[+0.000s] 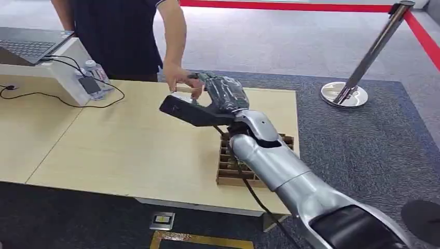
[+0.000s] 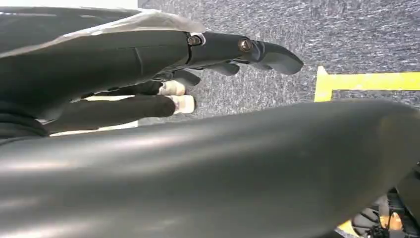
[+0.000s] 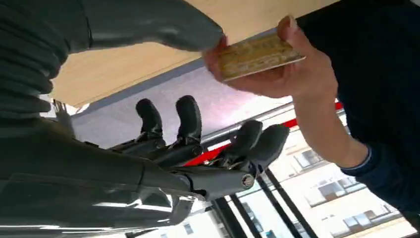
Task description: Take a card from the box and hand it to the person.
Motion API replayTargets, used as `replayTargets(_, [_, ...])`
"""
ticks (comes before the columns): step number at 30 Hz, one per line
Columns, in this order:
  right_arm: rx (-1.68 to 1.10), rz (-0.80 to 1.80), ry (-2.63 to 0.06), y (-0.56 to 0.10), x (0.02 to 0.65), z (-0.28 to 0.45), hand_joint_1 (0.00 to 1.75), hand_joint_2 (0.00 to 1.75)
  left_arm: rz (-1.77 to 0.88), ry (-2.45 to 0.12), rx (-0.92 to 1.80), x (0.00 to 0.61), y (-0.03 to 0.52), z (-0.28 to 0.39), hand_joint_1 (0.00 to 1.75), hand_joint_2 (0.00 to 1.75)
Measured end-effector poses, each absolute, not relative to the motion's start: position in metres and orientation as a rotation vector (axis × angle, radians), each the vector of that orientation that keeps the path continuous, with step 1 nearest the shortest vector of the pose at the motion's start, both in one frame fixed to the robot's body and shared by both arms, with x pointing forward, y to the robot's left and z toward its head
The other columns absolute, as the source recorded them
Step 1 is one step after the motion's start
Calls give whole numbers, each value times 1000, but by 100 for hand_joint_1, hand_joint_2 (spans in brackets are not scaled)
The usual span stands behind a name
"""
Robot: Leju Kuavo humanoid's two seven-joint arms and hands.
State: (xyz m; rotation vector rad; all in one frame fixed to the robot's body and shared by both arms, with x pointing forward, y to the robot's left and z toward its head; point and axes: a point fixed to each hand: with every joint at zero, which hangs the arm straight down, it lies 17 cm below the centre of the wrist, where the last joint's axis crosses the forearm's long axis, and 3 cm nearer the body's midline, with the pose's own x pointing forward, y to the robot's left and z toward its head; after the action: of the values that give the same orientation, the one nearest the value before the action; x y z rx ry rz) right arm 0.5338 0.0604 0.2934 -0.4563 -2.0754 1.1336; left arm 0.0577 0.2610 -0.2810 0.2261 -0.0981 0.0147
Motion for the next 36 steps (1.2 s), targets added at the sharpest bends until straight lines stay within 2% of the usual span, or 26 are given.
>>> replayTargets(7, [-434,1011,-2150,23,526,300,0,175,49,-84,238,51,263,-281,0,0])
replayTargets(12, [-569,823,-2233,-47,507,299,0,175,77,-72,247,45,264,-282,0,0])
replayTargets(20, [-685,580,-2156,-158,452,247,0,175,95,-59,245,39,259,-282,0,0])
replayTargets(24, [-721,402,-2024,-225,408,206,0,175,105,-47,249,36,256,-282,0,0])
replayTargets(31, [-733,199,-1723,-311,383,130,0,175,107,-40,242,36,251,-281,0,0])
replayTargets(36, [-1017,251,-1375,-391,362,50,0,175,105,-39,237,36,248,-281,0,0])
